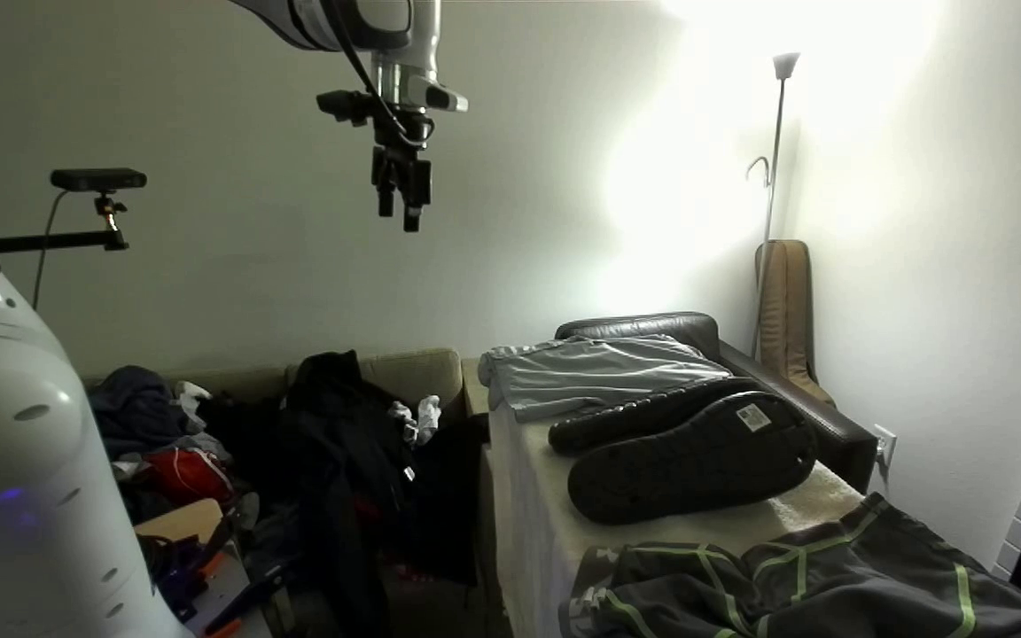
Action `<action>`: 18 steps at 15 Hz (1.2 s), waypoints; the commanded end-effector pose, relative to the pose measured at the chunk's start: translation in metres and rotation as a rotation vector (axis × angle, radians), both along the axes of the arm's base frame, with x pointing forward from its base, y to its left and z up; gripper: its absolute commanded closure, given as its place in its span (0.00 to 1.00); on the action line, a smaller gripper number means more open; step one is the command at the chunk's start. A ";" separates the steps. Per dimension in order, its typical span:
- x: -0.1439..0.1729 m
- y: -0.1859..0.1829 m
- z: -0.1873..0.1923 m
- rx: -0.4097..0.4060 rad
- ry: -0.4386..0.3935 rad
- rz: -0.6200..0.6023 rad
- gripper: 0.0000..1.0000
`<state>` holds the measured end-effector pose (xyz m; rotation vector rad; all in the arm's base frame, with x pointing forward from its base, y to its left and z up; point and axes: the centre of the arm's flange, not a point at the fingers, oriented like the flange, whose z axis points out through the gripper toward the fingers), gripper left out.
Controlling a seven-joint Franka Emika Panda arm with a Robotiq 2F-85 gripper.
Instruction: Pick up the grey cloth and put it on the sofa
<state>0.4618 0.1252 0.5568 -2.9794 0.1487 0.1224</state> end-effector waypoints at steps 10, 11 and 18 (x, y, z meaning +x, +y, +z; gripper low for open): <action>-0.008 -0.127 -0.067 -0.258 0.084 0.083 0.00; -0.009 -0.138 -0.069 -0.267 0.087 0.086 0.00; -0.015 -0.196 -0.097 -0.339 0.115 0.124 0.00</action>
